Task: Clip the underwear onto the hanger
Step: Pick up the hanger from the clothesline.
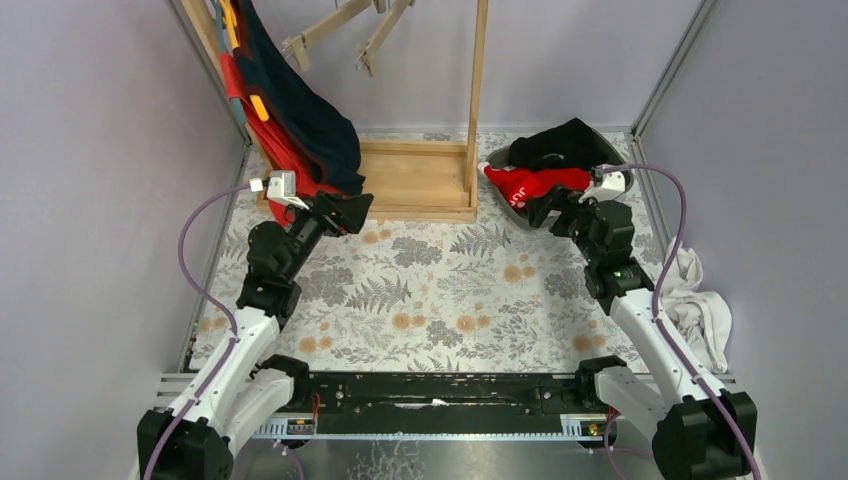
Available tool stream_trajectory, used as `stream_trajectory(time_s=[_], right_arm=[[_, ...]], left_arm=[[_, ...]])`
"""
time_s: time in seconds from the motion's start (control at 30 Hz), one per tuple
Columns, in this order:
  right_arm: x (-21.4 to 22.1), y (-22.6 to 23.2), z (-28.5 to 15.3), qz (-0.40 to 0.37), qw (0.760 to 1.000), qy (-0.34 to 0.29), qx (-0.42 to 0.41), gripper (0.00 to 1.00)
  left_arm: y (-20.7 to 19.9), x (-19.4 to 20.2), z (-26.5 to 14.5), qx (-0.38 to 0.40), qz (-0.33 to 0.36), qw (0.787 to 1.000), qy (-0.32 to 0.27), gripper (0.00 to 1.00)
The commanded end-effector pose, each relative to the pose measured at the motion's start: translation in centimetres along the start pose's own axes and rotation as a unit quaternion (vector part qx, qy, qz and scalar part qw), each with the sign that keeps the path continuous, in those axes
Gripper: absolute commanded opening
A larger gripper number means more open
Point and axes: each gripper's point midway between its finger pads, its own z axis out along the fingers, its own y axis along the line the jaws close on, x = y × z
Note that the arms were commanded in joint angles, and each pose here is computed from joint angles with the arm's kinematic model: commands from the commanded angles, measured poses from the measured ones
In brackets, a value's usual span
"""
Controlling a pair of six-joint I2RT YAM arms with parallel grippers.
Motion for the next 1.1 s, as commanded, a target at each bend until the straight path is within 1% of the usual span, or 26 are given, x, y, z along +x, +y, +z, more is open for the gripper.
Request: stream_trajectory(time_s=[0.0, 0.13, 0.33, 0.5, 0.63, 0.87, 0.93, 0.97, 1.07], right_arm=[[-2.1, 0.7, -0.4, -0.011, 0.999, -0.035, -0.008, 0.99], [-2.1, 0.7, -0.6, -0.013, 0.999, -0.035, -0.005, 0.99], [-2.3, 0.7, -0.9, -0.017, 0.999, -0.036, -0.004, 0.99], [-2.5, 0.5, -1.1, -0.020, 0.999, -0.042, 0.002, 0.99], [-2.4, 0.4, -1.2, -0.023, 0.999, -0.034, 0.005, 0.99], [-2.6, 0.3, -1.4, -0.028, 0.999, -0.037, 0.010, 0.99], [-2.9, 0.3, -1.5, -0.031, 0.999, -0.038, 0.011, 0.99], [-2.9, 0.3, -1.5, -0.032, 0.999, -0.038, 0.012, 0.99], [-3.5, 0.4, -1.5, -0.034, 0.998, -0.041, 0.013, 0.99]], left_arm=[[0.0, -0.3, -0.2, 0.001, -0.002, 1.000, -0.017, 1.00], [-0.2, -0.3, -0.3, 0.004, -0.002, 1.000, -0.012, 1.00], [-0.3, -0.1, -0.1, 0.004, -0.020, 1.000, -0.006, 1.00], [0.0, 0.1, -0.1, -0.008, -0.018, 1.000, 0.005, 1.00], [0.2, 0.1, 0.0, -0.013, -0.019, 1.000, 0.006, 1.00], [-0.3, 0.2, 0.1, -0.002, -0.020, 1.000, 0.015, 1.00], [-0.8, -1.1, 0.0, 0.000, -0.010, 1.000, -0.002, 1.00], [-1.4, -2.5, -0.1, 0.001, -0.002, 1.000, -0.017, 1.00], [-3.9, -8.0, 0.2, -0.001, 0.033, 0.998, -0.057, 0.97]])
